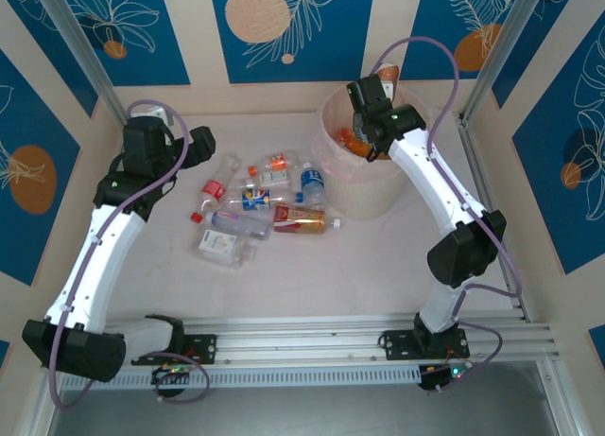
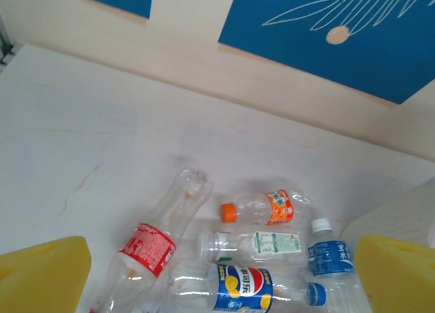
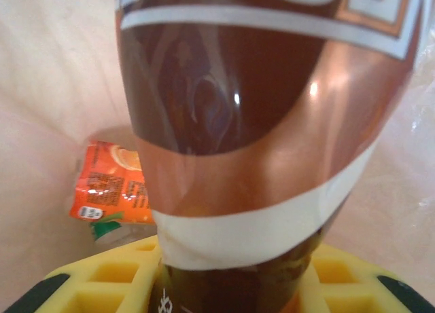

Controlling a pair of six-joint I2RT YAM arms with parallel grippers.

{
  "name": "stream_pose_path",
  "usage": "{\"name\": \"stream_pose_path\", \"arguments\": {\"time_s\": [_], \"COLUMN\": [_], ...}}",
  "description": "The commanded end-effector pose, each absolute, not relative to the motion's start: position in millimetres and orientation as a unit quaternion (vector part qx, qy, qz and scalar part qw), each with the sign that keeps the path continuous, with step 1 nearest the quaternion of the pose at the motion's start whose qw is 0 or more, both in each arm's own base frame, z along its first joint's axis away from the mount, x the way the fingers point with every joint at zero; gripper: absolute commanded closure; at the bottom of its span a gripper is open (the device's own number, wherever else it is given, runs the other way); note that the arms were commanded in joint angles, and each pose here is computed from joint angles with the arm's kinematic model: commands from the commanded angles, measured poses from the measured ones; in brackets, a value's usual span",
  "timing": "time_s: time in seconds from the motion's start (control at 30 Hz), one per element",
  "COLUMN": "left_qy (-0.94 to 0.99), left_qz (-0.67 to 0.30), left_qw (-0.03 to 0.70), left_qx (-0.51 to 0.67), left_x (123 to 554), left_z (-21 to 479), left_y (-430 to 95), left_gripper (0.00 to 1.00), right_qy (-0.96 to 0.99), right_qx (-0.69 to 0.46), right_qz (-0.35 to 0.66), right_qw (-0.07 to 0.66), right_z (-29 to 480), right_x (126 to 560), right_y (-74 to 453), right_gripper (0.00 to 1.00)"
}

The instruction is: Put the plastic bottles in the bin

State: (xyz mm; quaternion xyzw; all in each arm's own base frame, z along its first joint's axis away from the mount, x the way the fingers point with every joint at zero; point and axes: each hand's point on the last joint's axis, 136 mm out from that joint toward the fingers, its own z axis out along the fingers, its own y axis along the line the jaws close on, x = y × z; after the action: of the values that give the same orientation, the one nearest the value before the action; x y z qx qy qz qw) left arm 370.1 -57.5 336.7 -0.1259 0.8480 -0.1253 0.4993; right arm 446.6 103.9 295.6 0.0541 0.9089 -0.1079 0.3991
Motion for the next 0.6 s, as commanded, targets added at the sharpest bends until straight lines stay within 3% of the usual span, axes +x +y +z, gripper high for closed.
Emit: {"name": "stream_pose_path", "arguments": {"time_s": [0.0, 0.2, 0.37, 0.57], "left_qy": [0.86, 0.872, 0.885, 0.896], "left_qz": [-0.135, -0.111, -0.083, -0.064], "left_qw": [0.473, 0.454, 0.435, 0.417], "left_qx": [-0.136, -0.144, -0.145, -0.137], "left_x": [370.3, 371.8, 372.0, 370.2], "left_z": [317.4, 299.2, 284.2, 271.5], "left_y": [-53.7, -43.2, -35.1, -31.7], "left_gripper": [0.0, 0.0, 0.01, 0.0], "right_qy": [0.905, 0.921, 0.924, 0.921], "right_qx": [0.079, 0.079, 0.078, 0.077], "right_qz": [-0.126, -0.126, -0.127, -0.108], "right_qw": [0.398, 0.359, 0.352, 0.367], "right_z": [297.0, 267.8, 263.2, 280.2], "right_x": [442.0, 437.6, 430.7, 423.7], "right_y": [82.5, 73.3, 69.8, 71.8], "right_gripper": [0.92, 0.77, 0.44, 0.19]}}
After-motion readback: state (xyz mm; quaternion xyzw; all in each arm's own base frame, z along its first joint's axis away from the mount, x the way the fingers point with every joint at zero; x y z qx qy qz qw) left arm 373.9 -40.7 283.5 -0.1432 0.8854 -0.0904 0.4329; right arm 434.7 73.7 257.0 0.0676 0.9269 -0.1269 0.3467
